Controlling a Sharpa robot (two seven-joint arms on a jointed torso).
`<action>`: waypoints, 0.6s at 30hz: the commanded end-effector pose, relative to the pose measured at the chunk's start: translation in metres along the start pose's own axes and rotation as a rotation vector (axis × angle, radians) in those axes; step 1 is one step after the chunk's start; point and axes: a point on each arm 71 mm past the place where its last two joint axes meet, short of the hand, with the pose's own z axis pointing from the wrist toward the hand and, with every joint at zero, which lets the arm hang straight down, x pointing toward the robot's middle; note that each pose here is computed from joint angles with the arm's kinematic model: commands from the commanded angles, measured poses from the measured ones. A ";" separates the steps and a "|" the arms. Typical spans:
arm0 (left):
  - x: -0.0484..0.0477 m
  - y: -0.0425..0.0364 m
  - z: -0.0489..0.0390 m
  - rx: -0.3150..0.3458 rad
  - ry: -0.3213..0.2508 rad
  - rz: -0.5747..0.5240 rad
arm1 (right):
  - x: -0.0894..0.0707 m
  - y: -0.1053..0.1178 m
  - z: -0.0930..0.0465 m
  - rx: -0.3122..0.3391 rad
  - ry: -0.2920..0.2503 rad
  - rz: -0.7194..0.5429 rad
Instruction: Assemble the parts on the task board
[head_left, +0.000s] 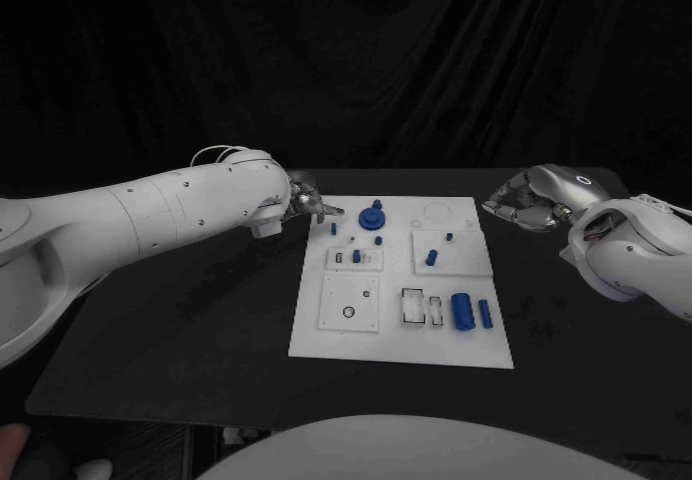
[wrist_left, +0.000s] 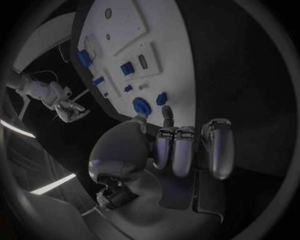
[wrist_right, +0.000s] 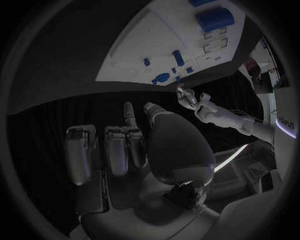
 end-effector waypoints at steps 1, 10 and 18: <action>0.0026 -0.0028 0.0004 0.014 0.018 0.003 | 0.000 -0.001 0.000 0.012 0.009 0.000; 0.0078 -0.0074 0.0024 0.012 0.030 0.007 | 0.002 0.000 0.002 0.016 0.027 -0.003; 0.0083 -0.0048 0.0032 -0.004 0.024 0.003 | 0.003 0.000 0.002 0.019 0.035 -0.005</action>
